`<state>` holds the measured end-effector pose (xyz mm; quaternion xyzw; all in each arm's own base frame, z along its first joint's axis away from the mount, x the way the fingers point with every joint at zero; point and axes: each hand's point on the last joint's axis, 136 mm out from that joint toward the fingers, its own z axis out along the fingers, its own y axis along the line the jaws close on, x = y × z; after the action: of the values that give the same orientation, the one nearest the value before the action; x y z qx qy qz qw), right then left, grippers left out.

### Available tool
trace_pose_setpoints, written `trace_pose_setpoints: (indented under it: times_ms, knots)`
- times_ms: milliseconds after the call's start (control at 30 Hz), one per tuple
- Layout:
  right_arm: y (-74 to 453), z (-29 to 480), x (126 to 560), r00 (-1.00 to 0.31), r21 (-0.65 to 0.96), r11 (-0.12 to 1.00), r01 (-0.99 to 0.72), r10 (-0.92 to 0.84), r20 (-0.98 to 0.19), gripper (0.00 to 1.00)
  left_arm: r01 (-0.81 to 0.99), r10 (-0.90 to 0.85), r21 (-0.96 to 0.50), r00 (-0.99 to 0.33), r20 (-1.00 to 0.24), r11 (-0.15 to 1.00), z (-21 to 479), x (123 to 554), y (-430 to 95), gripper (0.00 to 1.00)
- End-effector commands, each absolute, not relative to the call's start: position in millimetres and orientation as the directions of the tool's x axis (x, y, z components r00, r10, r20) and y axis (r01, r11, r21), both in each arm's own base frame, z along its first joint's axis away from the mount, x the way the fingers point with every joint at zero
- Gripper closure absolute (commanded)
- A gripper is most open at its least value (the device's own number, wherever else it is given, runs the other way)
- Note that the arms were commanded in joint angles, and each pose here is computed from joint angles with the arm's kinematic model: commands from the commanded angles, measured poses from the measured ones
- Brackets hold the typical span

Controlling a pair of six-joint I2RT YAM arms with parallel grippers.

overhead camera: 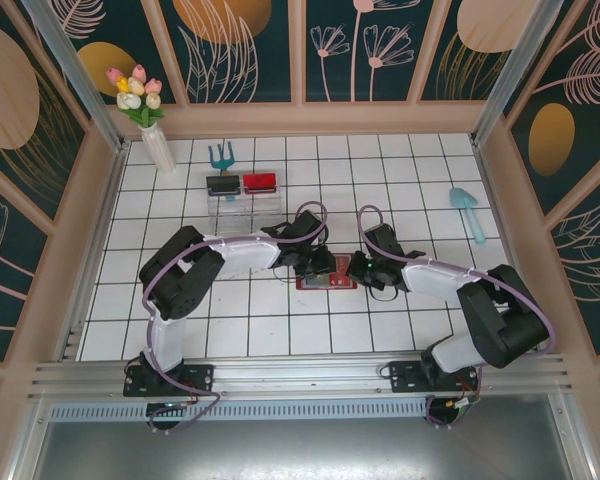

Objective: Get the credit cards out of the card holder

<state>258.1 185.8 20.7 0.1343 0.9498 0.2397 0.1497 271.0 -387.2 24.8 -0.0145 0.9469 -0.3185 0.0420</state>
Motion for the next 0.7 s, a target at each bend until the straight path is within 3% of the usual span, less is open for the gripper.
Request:
trace_pose_setpoints:
  times_ms: [0,233,367,667]
  knots:
    - [181,5,239,-0.941,0.444,0.871,0.21,0.303,-0.151,0.99,0.0,-0.03,-0.563,-0.999,-0.044,0.827,6,262,-378,0.76]
    - [181,5,240,-0.941,0.443,0.871,0.211,0.304,-0.15,0.99,0.013,-0.022,-0.516,-0.998,-0.061,0.856,5,266,-374,0.76]
    - [181,5,240,-0.941,0.442,0.873,0.208,0.301,-0.152,0.99,0.009,-0.019,-0.601,-0.999,-0.04,0.799,10,260,-386,0.83]
    - [180,2,239,-0.943,0.438,0.874,0.211,0.3,-0.145,0.99,0.008,-0.021,-0.625,-0.999,-0.039,0.78,12,256,-386,0.95]
